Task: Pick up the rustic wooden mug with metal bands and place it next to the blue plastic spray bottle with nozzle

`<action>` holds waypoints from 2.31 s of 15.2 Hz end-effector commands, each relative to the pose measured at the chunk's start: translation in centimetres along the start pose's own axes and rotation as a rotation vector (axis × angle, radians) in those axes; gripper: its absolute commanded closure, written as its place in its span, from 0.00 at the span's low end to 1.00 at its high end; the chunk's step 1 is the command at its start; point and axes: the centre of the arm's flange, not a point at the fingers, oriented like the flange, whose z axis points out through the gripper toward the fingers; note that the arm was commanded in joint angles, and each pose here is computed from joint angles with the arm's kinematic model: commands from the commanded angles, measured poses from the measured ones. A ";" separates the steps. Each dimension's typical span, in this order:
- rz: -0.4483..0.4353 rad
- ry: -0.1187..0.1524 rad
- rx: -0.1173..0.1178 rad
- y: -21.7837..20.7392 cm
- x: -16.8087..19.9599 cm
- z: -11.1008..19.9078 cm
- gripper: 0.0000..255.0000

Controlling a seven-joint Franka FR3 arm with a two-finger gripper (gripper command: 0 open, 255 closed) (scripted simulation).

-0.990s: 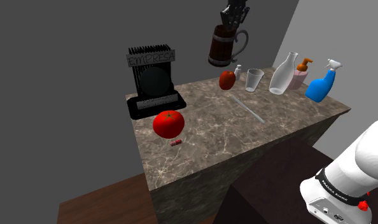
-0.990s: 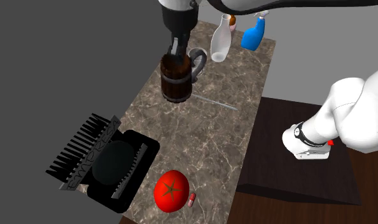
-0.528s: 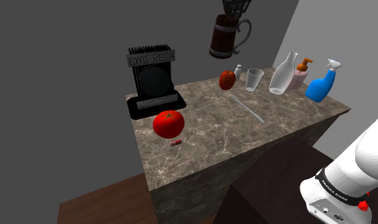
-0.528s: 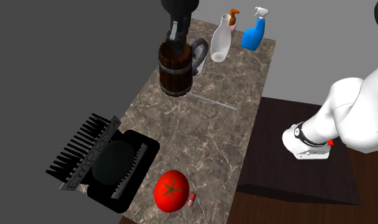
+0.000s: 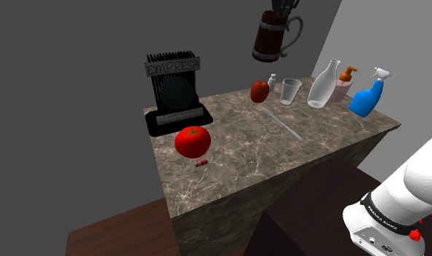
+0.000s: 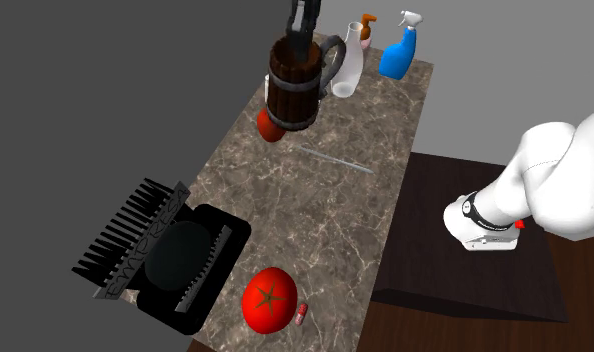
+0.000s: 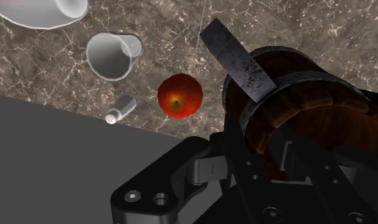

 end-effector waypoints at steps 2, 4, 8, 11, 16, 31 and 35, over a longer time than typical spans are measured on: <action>-0.001 0.001 0.001 3.6 -2.3 0.1 1.00; -0.001 0.001 0.001 5.9 -3.6 0.2 1.00; -0.001 0.001 0.001 10.4 -6.3 0.4 1.00; -0.001 0.001 0.001 13.8 -8.3 0.5 1.00; -0.001 0.001 0.001 19.5 -11.7 0.8 1.00; -0.001 0.001 0.001 34.4 -20.5 2.1 1.00; -0.001 0.001 0.001 34.2 -20.7 4.2 1.00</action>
